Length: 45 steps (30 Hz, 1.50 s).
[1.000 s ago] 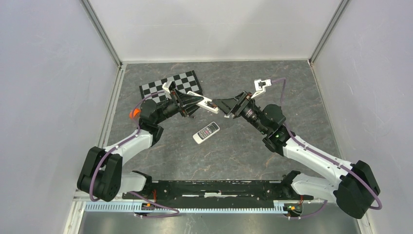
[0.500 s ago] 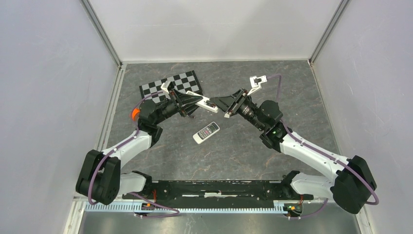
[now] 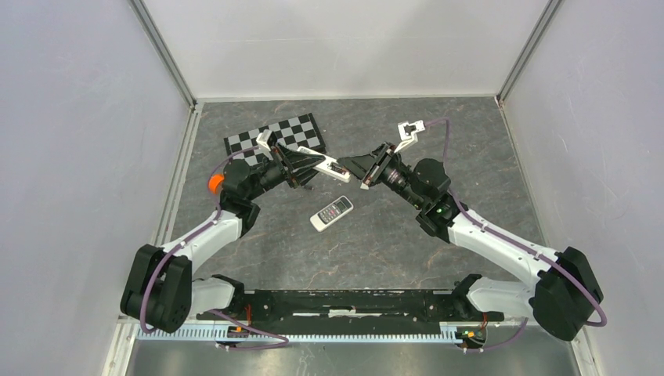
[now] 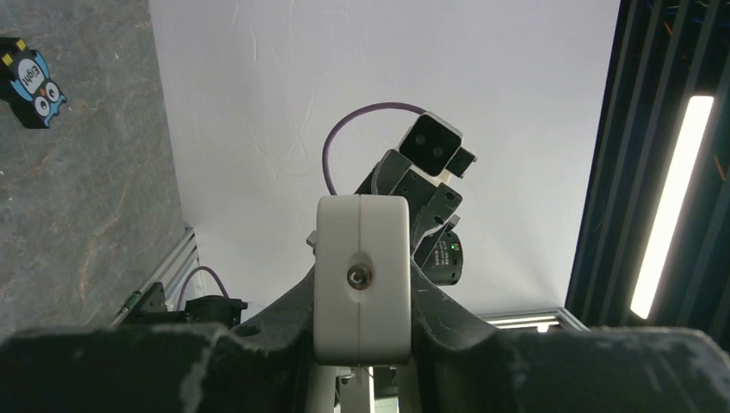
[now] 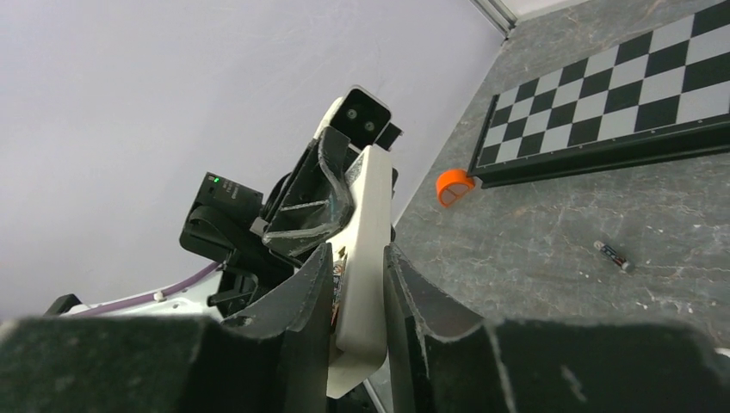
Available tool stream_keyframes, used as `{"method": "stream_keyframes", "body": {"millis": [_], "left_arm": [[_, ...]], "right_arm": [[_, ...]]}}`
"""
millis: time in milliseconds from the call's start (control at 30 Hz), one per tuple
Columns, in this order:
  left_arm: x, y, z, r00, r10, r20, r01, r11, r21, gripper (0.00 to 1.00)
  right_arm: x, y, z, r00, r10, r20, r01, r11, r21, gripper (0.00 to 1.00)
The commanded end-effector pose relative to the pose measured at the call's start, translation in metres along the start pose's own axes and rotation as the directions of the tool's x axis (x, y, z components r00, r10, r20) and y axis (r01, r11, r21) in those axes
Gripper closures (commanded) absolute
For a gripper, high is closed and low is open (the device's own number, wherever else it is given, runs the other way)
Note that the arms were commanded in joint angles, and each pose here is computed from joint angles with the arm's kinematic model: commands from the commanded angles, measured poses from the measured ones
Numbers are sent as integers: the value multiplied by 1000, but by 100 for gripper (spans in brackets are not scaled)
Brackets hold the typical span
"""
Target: Load the batteries into the remote control
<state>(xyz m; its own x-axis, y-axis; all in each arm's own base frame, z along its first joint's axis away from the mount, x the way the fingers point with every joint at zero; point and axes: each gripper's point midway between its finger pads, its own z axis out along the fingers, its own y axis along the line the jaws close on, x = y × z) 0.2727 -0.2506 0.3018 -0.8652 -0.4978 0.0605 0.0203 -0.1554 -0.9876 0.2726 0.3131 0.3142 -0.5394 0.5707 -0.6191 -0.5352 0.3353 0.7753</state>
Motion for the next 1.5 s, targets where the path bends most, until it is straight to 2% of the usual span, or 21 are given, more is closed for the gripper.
{"method": "stream_keyframes", "body": {"millis": [0,67,133,233,367,433,500,600,767,867,967,1033,1100,1200,1333,1400,1467], "left_arm": [[21,-50,-2,978,202,-54,-193,972,132,98],[20,-47,-1,963,265,-52,-258,960,111,98],[18,-39,0,944,325,-49,-322,945,62,98],[12,-22,-2,907,419,-50,-421,907,-34,98],[5,0,-6,867,492,-71,-498,857,-133,98],[2,11,-10,854,514,-80,-520,837,-169,98],[1,23,-13,845,527,-93,-535,822,-198,98],[-2,42,-22,836,538,-106,-546,797,-259,98],[6,89,-36,857,494,-145,-512,786,-347,98],[14,112,-42,862,476,-174,-505,774,-383,98],[15,123,-46,862,475,-178,-504,762,-407,98],[15,129,-48,862,473,-182,-503,756,-418,98],[15,133,-50,863,471,-186,-502,751,-428,98],[14,136,-51,857,477,-194,-511,738,-441,98],[11,141,-53,849,486,-207,-523,716,-463,98],[11,146,-53,852,477,-215,-518,714,-471,98],[17,150,-48,850,474,-232,-525,717,-459,98]], "right_arm": [[10,-31,3,993,-94,-70,103,986,131,76],[7,-41,3,981,-164,-102,180,966,184,74],[5,-50,0,968,-220,-124,243,943,226,68],[-5,-48,-4,950,-287,-125,309,921,237,53],[-26,-28,-10,937,-343,-66,349,914,207,28],[-37,-19,-14,928,-370,-39,370,908,196,21],[-44,-18,-16,920,-391,-32,389,899,202,19],[-48,-43,-19,906,-416,-80,419,854,308,19],[-22,-121,-25,872,-390,-296,489,707,511,30],[3,-161,-27,844,-347,-409,531,643,551,36],[29,-194,-27,796,-318,-515,589,602,539,41],[41,-210,-27,746,-327,-580,644,576,503,47],[47,-223,-25,679,-363,-638,710,544,447,55],[53,-240,-22,561,-415,-716,802,487,346,59],[55,-258,-13,411,-459,-787,884,411,222,58],[57,-267,-8,378,-448,-810,898,391,203,57],[56,-277,-4,390,-418,-821,897,373,236,55]]}}
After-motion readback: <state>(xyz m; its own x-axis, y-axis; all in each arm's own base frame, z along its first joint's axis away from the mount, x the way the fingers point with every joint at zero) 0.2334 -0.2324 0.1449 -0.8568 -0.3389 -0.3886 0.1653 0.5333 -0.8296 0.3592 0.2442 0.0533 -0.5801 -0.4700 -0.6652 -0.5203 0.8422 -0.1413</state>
